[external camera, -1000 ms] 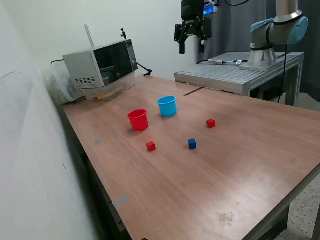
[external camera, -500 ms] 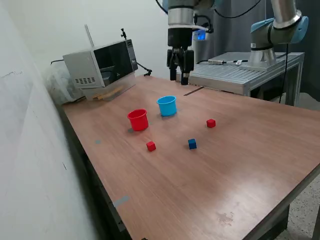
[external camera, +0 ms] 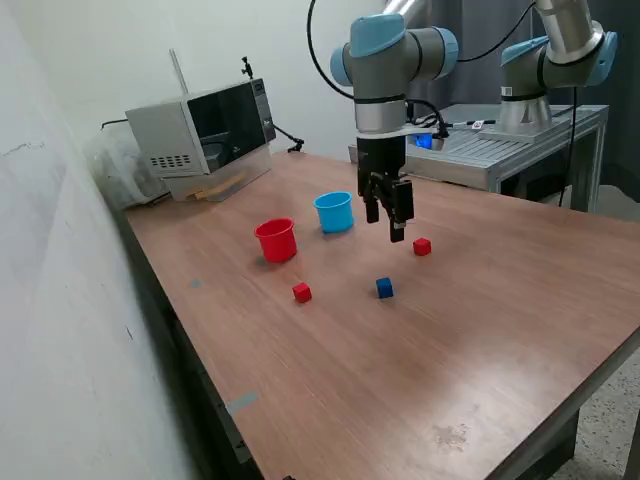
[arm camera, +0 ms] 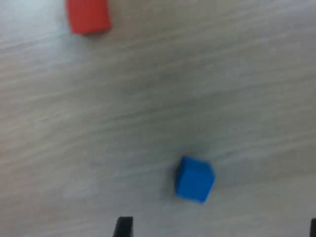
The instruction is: Place red objects in the red bin, and blue objects in the blue bin.
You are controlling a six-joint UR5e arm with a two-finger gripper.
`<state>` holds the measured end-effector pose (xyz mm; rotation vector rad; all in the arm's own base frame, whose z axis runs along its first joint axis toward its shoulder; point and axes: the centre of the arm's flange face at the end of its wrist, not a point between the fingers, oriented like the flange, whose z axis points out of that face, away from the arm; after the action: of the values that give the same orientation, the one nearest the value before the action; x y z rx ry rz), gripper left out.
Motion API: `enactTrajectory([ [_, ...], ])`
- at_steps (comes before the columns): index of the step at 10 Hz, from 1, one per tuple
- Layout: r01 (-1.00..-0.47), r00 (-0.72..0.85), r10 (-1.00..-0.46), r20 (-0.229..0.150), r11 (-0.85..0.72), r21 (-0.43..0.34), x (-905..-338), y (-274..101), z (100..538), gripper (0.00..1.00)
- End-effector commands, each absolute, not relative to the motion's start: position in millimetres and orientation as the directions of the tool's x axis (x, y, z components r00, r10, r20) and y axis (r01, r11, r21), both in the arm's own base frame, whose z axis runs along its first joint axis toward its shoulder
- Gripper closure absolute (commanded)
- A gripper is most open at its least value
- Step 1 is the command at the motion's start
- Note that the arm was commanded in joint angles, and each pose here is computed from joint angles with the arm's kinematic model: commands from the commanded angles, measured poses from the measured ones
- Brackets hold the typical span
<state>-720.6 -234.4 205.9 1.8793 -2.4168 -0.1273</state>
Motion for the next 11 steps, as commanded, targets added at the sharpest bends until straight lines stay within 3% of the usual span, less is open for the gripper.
enactTrajectory([
  [1, -0.969, -0.225, -0.974, 0.010, 0.224, 0.106, -714.9, -257.2, 190.6, 0.00],
  [5, -0.967, -0.243, -0.970, 0.002, 0.242, 0.083, -720.5, -257.1, 154.5, 0.00],
  [11, -0.960, -0.262, -0.965, 0.009, 0.261, 0.102, -742.9, -247.6, 138.5, 0.00],
])
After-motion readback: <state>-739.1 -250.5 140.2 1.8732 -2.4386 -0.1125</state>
